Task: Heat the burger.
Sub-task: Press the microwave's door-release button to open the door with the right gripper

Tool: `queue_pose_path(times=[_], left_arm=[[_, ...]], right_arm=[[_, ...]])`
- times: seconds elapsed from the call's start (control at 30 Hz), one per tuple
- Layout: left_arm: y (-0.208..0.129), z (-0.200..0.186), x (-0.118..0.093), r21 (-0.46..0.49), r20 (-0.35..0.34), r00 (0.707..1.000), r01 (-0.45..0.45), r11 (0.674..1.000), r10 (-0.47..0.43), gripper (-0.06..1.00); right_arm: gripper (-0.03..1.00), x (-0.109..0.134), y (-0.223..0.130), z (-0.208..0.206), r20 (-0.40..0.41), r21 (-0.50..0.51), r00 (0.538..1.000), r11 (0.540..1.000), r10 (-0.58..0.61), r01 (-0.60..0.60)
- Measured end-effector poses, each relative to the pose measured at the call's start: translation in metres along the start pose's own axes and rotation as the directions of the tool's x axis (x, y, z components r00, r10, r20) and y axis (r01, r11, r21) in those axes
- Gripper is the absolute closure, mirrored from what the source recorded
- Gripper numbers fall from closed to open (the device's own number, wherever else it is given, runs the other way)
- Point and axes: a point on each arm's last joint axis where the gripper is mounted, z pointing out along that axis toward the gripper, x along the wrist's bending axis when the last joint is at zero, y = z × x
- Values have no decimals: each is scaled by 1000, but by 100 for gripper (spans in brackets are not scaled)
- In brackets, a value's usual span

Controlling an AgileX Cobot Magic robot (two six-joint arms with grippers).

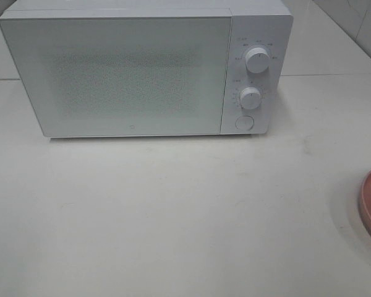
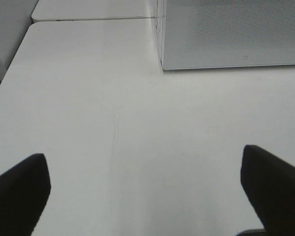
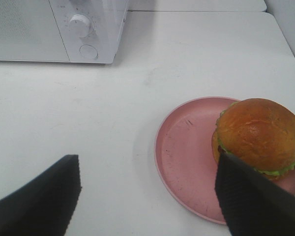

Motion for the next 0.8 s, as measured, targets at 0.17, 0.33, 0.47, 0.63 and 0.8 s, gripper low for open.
queue_pose_path(times=[0.17, 0.33, 0.47, 0.63, 0.8], left_arm=[[0, 0, 0, 0, 0, 1000, 0, 1000, 0, -3], [0, 0, 0, 0, 0, 1000, 0, 1000, 0, -3], [0, 0, 0, 0, 0, 1000, 0, 1000, 0, -3], [0, 0, 0, 0, 0, 1000, 0, 1000, 0, -3], [0, 0, 0, 0, 0, 1000, 0, 1000, 0, -3]], right_arm=[[21, 0, 0, 0, 0, 0, 1000, 1000, 0, 0], [21, 0, 0, 0, 0, 0, 1000, 1000, 0, 0], [21, 0, 0, 0, 0, 0, 1000, 1000, 0, 0], [21, 0, 0, 0, 0, -1, 1000, 1000, -1, 1], [21, 0, 7, -3, -1, -10, 1000, 1000, -1, 1]])
